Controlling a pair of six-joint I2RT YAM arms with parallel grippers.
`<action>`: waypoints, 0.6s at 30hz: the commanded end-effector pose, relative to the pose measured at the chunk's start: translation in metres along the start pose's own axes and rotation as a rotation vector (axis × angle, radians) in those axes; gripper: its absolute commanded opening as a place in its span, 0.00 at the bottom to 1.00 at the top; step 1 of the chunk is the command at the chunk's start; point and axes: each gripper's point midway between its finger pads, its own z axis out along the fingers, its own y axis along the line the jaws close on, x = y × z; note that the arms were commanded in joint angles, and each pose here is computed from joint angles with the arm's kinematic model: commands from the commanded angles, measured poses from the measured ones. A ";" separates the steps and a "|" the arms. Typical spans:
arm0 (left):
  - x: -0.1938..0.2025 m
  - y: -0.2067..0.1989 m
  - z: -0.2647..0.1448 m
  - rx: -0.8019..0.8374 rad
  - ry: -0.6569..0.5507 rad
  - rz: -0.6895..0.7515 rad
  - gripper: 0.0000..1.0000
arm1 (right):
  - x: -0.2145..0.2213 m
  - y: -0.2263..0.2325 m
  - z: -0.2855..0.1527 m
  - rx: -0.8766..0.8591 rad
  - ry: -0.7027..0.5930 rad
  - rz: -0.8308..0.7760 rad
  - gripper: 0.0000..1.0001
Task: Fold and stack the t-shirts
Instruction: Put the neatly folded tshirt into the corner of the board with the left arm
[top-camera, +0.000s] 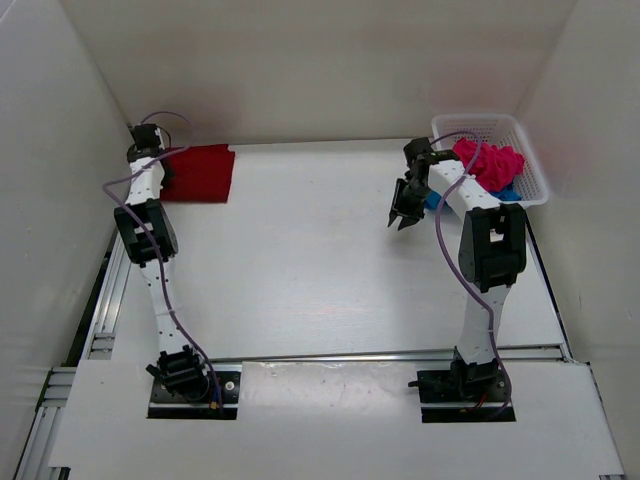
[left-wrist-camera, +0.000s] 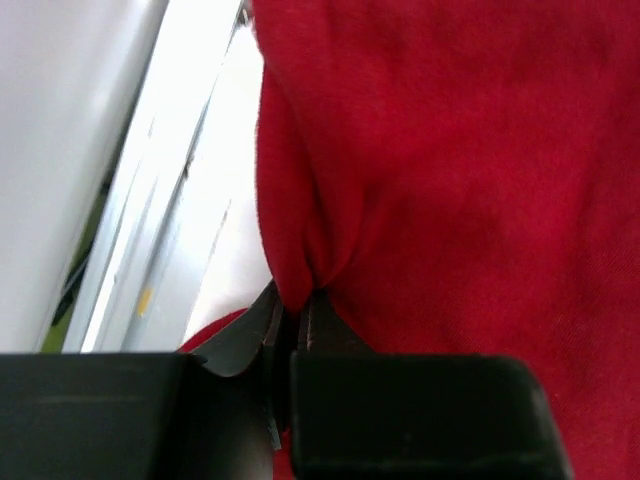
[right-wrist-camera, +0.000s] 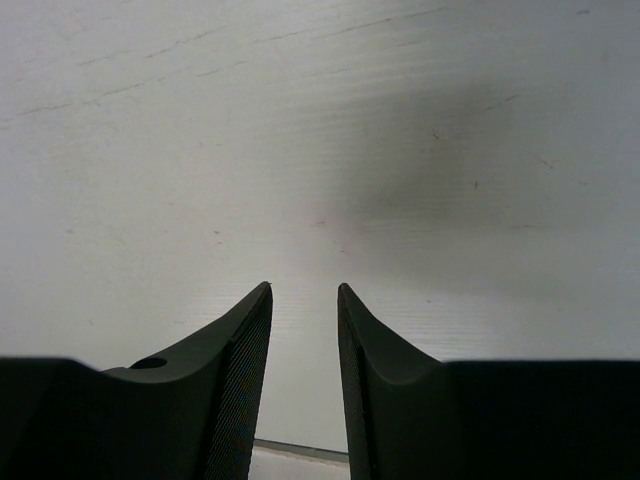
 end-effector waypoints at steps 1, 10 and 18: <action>-0.046 0.018 -0.009 -0.060 -0.140 -0.041 0.10 | 0.005 -0.010 -0.022 0.044 -0.025 -0.010 0.37; -0.065 0.048 -0.001 -0.134 -0.227 -0.090 0.10 | 0.009 -0.008 -0.024 0.048 -0.012 -0.017 0.37; -0.072 0.060 -0.004 -0.195 -0.252 -0.105 0.64 | 0.013 -0.008 -0.023 0.063 0.003 -0.033 0.37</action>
